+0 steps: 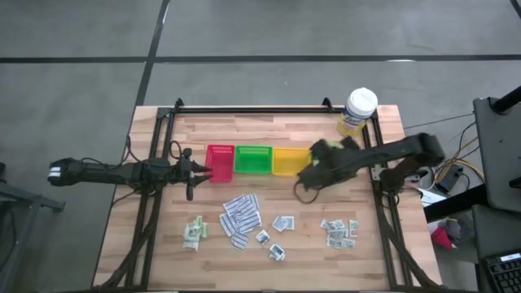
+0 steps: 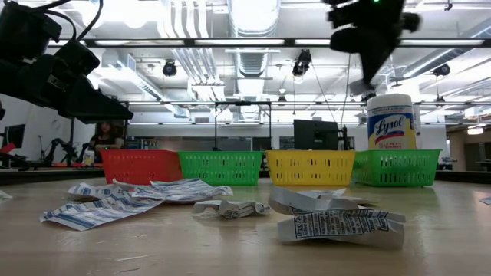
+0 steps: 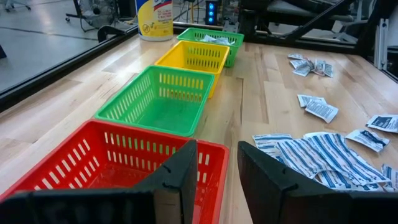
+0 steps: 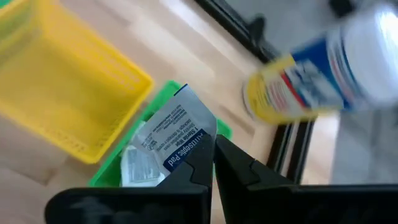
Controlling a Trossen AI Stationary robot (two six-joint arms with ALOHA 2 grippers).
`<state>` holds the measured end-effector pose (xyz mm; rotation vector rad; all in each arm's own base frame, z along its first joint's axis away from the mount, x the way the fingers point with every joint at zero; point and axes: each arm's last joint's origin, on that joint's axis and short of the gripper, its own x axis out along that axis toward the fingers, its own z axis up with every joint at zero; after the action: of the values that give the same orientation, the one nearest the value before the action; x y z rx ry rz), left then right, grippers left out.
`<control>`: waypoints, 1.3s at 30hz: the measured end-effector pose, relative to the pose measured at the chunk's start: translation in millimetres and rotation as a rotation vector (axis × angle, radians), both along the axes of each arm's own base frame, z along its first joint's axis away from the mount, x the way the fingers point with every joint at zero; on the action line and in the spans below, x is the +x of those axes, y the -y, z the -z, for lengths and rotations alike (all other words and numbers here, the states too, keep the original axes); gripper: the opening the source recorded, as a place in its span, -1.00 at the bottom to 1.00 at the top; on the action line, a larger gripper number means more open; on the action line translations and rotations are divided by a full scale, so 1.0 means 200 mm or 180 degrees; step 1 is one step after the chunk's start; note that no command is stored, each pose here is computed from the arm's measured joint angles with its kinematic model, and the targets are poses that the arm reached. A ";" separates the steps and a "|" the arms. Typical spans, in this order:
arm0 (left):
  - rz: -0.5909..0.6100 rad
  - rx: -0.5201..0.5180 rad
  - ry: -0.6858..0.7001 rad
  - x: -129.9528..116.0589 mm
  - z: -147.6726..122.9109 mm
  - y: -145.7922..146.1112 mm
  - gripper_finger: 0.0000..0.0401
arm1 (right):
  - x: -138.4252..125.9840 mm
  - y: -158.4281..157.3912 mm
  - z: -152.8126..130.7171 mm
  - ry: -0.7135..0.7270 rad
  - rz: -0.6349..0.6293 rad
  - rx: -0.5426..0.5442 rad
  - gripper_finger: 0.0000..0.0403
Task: Pick & Place First Aid Supplies
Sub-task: Put the blue alcohol pad into the right green bin
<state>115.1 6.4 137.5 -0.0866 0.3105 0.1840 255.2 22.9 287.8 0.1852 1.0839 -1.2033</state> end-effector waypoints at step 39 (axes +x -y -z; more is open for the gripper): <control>-0.0007 -0.0010 0.0019 0.00 0.00 0.00 -0.44 | -0.23 0.30 0.42 0.1238 0.1570 0.0999 -0.96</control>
<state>115.3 6.5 138.0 -0.0906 0.3046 0.1855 208.9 -37.7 204.5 0.9351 0.8980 -1.3482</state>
